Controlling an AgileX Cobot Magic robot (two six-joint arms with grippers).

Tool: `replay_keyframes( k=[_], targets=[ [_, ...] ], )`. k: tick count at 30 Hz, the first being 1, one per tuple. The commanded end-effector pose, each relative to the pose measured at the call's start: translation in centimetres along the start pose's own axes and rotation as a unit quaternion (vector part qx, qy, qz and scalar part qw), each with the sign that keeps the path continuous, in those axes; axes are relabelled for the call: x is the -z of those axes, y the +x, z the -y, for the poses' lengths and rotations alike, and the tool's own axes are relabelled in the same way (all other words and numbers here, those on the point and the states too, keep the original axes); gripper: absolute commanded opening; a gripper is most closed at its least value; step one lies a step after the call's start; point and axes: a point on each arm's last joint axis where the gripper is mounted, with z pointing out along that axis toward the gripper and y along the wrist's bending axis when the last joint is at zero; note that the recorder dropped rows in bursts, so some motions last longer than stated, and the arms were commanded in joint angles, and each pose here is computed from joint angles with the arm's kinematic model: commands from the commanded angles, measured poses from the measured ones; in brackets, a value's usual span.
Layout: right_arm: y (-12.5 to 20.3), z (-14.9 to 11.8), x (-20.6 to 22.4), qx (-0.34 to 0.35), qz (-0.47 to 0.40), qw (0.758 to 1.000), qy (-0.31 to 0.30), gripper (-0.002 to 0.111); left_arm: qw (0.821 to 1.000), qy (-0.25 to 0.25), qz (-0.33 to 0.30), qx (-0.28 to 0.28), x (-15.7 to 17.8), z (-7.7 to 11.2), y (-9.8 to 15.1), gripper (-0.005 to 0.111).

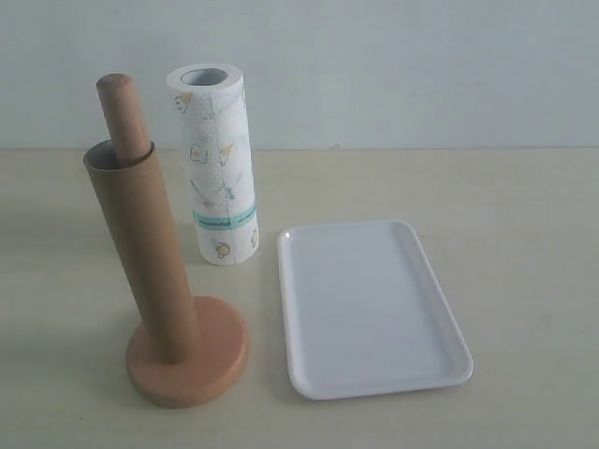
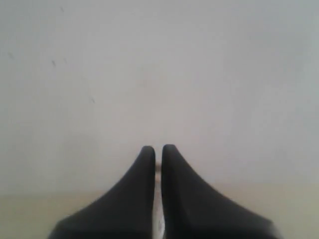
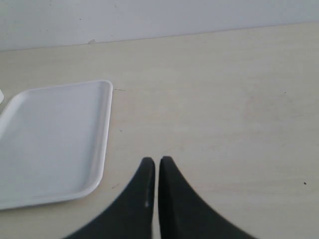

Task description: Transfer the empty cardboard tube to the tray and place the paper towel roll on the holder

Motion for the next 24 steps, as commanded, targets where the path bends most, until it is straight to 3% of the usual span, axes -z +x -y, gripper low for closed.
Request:
replay_keyframes(
  k=[1, 4, 8, 16, 21, 24],
  targets=[
    [-0.1, 0.0, 0.0, 0.0, 0.004, 1.0, 0.001, 0.003, 0.975, 0.052, -0.19, -0.103, -4.2, 0.2, 2.9, 0.004],
    [-0.1, 0.0, 0.0, 0.0, 0.004, 1.0, 0.001, 0.003, 0.967, 0.044, -0.229, -0.106, -6.6, -0.5, 5.2, 0.004],
    [-0.1, 0.0, 0.0, 0.0, 0.004, 1.0, 0.001, 0.003, 0.982, 0.033, -0.182, -0.036, -7.6, -1.0, 7.0, 0.004],
    [-0.1, 0.0, 0.0, 0.0, 0.004, 1.0, 0.001, 0.003, 0.988, 0.028, -0.151, 0.02, -7.1, -2.0, 12.0, 0.004],
    [-0.1, 0.0, 0.0, 0.0, 0.004, 1.0, 0.001, 0.003, 0.987, 0.036, -0.156, 0.022, -6.5, -2.4, 14.7, 0.004],
    [-0.1, 0.0, 0.0, 0.0, 0.004, 1.0, 0.001, 0.003, 0.984, 0.067, -0.164, -0.016, -6.2, -2.2, 15.8, 0.004]
  ],
)
